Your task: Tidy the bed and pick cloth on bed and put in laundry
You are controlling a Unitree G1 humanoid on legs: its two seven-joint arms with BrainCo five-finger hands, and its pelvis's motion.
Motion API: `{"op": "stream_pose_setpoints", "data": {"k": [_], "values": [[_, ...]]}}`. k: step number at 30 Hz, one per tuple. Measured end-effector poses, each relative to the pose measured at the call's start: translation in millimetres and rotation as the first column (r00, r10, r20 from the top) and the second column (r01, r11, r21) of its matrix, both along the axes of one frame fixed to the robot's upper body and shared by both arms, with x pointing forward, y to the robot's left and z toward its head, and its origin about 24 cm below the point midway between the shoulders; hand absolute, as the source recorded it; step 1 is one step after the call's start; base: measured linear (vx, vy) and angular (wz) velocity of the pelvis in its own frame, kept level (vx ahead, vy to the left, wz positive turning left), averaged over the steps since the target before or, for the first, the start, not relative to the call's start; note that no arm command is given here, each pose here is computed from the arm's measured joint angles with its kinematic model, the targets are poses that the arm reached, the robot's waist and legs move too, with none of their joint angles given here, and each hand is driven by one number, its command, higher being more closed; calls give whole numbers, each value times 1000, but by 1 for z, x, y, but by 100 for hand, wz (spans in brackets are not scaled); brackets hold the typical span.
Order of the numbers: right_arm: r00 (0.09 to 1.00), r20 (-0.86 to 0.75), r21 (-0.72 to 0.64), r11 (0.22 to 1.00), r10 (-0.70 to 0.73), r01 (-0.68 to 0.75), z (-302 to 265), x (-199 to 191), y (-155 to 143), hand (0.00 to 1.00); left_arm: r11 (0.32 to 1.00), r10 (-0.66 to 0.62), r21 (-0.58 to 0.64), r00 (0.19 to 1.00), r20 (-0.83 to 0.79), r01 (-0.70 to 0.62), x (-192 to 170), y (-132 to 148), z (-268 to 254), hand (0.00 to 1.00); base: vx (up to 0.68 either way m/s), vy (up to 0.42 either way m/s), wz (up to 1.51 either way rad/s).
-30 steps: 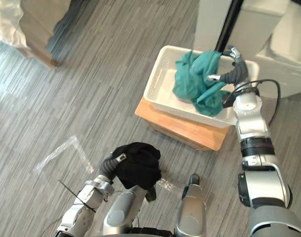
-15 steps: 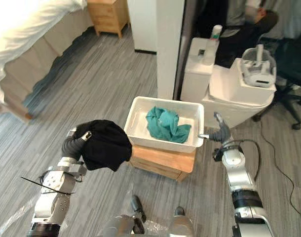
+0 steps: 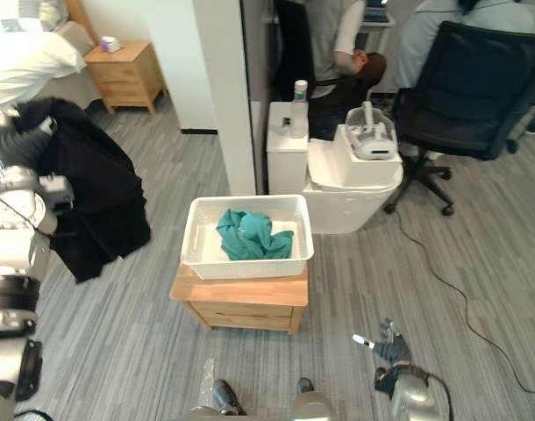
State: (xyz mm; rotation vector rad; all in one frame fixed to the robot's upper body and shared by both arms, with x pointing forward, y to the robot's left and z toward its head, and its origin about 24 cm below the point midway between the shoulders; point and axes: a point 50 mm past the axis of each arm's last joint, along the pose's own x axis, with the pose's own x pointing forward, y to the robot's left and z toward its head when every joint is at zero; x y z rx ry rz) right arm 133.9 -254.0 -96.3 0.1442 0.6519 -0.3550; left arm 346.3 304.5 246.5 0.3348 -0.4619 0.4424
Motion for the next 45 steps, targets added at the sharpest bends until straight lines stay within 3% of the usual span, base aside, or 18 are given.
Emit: {"op": "stream_pose_setpoints", "data": {"k": [4, 10, 14, 22, 28, 33, 39, 40, 45], "values": [[1000, 3, 11, 1000, 13, -13, -4, -13, 5, 0, 1000, 17, 3, 1000, 1, -17, 6, -6, 11, 100, -51, 19, -34], [999, -22, 37, 999, 30, -29, -10, -34, 13, 0, 994, 79, 89, 988, -135, -67, 19, -8, -7, 100, -18, 28, -26], [996, 57, 51, 996, 67, -70, -5, -15, 22, 0, 993, 103, 72, 980, -173, -92, 24, -5, -10, 100, -26, 5, -29], [980, 135, 49, 987, 148, -156, 3, -6, 34, 0, 1000, 14, 22, 973, -232, -9, 30, -33, -45, 100, 20, 12, -20], [953, 200, 23, 972, 226, -236, 12, 16, 43, 0, 994, 4, 103, 963, -270, 25, 34, -52, -56, 100, -62, -26, 6], [905, 355, 2, 968, 232, -249, 42, 53, 48, 0, 984, -9, 161, 929, -369, 74, 41, -66, -63, 100, -86, -11, 5], [822, 510, -19, 959, 254, -284, 78, 78, 59, 0, 987, -51, 113, 900, -433, 110, 44, -88, -79, 100, 0, 7, -13], [795, 548, -31, 955, 262, -293, 87, 82, 62, 0, 991, -33, 102, 911, -411, 82, 45, -91, -76, 0, -11, -1, -14], [760, 590, -46, 951, 272, -305, 99, 89, 65, 0, 996, -2, 88, 944, -331, 33, 52, -99, -46, 0, -24, -10, 5]]}}
